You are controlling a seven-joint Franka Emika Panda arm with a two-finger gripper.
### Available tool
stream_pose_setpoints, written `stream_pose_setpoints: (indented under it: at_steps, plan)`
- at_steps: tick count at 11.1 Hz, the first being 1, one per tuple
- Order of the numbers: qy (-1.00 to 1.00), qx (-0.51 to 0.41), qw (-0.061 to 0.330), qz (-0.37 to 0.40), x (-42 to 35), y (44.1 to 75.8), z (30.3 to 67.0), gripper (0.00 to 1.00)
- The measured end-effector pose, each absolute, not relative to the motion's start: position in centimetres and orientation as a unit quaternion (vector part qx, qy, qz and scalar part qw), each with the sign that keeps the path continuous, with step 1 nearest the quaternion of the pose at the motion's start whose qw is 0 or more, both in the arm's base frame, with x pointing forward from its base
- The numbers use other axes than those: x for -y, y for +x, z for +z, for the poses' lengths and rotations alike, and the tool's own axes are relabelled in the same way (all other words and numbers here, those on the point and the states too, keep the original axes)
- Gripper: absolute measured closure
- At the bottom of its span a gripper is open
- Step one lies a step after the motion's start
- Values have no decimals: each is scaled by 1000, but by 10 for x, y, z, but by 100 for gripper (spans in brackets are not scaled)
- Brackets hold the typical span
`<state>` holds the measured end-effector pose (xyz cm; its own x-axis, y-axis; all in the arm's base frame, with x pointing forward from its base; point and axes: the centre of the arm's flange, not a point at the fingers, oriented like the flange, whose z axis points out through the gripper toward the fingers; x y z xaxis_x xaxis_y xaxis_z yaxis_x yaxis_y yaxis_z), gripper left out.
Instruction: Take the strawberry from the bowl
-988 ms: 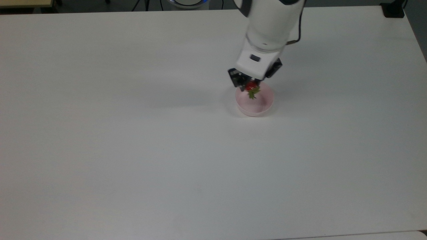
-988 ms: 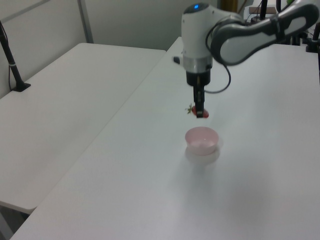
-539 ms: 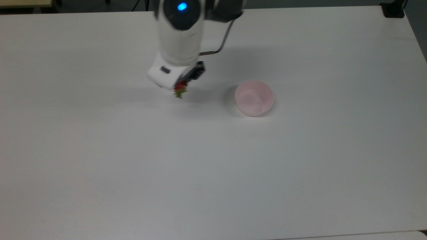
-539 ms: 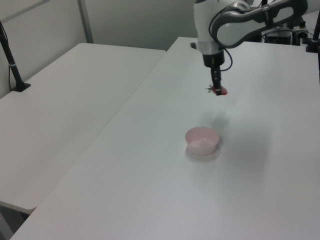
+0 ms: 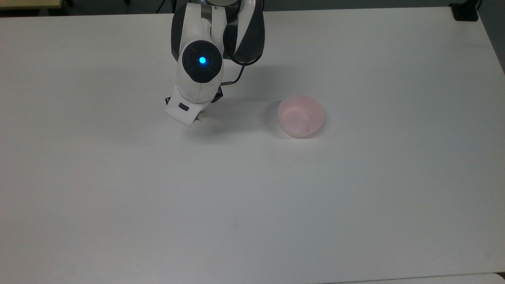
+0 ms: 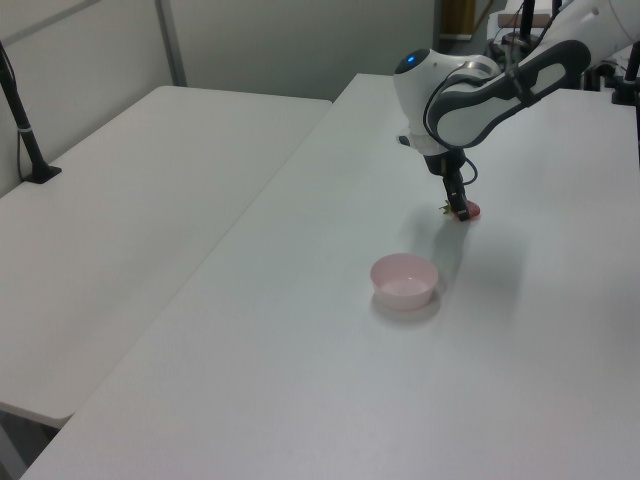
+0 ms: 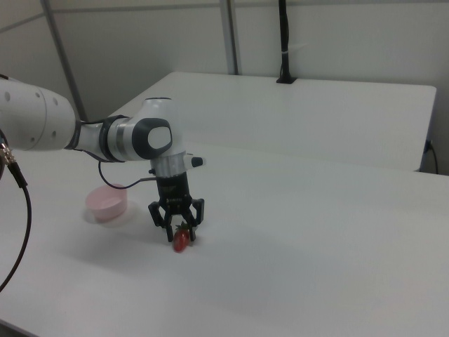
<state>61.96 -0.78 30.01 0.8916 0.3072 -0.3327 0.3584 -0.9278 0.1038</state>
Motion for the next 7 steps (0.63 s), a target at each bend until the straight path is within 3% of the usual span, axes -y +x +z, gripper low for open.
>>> stream_pose_setpoints:
  at_steps: [2,3,5,7]
  plan:
    - [975,-156,84,-137,7,623,321,15]
    - [981,-134,86,-110,7,626,350,2]
    - [992,-79,81,-49,7,617,442,0]
    - [995,-56,70,-47,-6,585,518,0]
